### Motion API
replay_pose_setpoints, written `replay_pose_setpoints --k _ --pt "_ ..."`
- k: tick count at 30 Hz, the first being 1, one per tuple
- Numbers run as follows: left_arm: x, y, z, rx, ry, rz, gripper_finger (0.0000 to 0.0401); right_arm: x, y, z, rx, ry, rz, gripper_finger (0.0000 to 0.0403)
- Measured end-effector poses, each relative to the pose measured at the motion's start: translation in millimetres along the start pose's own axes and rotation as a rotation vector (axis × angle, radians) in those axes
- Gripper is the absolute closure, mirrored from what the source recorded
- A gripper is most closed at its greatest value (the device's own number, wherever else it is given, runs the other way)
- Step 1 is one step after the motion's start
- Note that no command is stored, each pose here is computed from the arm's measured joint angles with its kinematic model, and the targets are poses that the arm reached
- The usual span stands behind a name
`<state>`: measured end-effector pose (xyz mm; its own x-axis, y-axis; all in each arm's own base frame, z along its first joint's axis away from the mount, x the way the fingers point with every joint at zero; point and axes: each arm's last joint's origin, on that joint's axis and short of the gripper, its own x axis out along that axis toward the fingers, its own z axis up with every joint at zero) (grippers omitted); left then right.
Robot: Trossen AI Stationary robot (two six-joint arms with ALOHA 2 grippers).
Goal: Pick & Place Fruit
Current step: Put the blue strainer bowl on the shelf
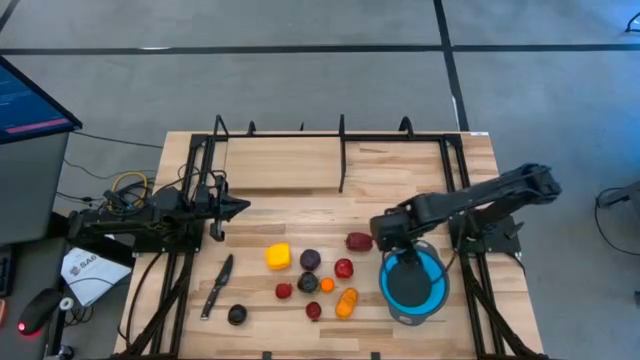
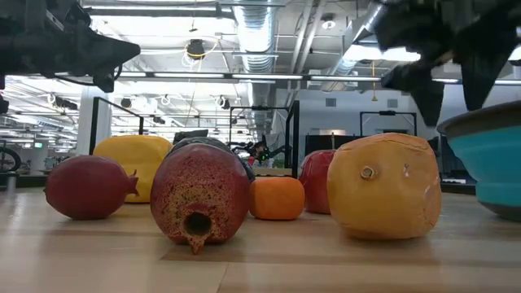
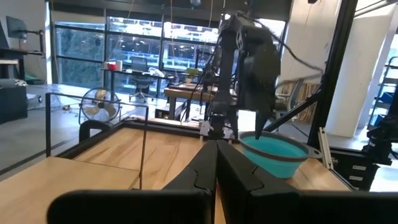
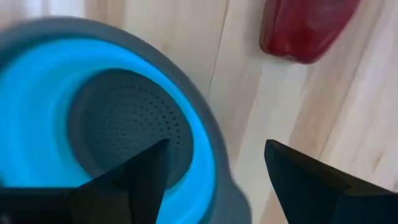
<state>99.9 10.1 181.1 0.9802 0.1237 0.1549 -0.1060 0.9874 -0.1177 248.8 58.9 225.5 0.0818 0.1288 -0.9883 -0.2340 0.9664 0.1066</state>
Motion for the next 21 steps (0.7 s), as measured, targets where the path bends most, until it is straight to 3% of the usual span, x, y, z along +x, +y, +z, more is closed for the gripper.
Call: replay_pose_setpoints --k 8,17,21 --pt "0.3 0.0 0.2 0.0 -0.001 -0.001 0.0398 33.4 -3.5 11.6 -0.036 0.12 0.003 0.0207" --pt "1.6 -0.1 -0.9 0.001 0.01 -0.003 0.0398 34.7 -4.0 8.4 -0.017 0.164 0.069 0.0381" --pt "1.7 -0.1 -0.7 0.001 0.009 -0.003 0.0398 15.7 -7.8 5.7 0.076 0.16 0.13 0.0376"
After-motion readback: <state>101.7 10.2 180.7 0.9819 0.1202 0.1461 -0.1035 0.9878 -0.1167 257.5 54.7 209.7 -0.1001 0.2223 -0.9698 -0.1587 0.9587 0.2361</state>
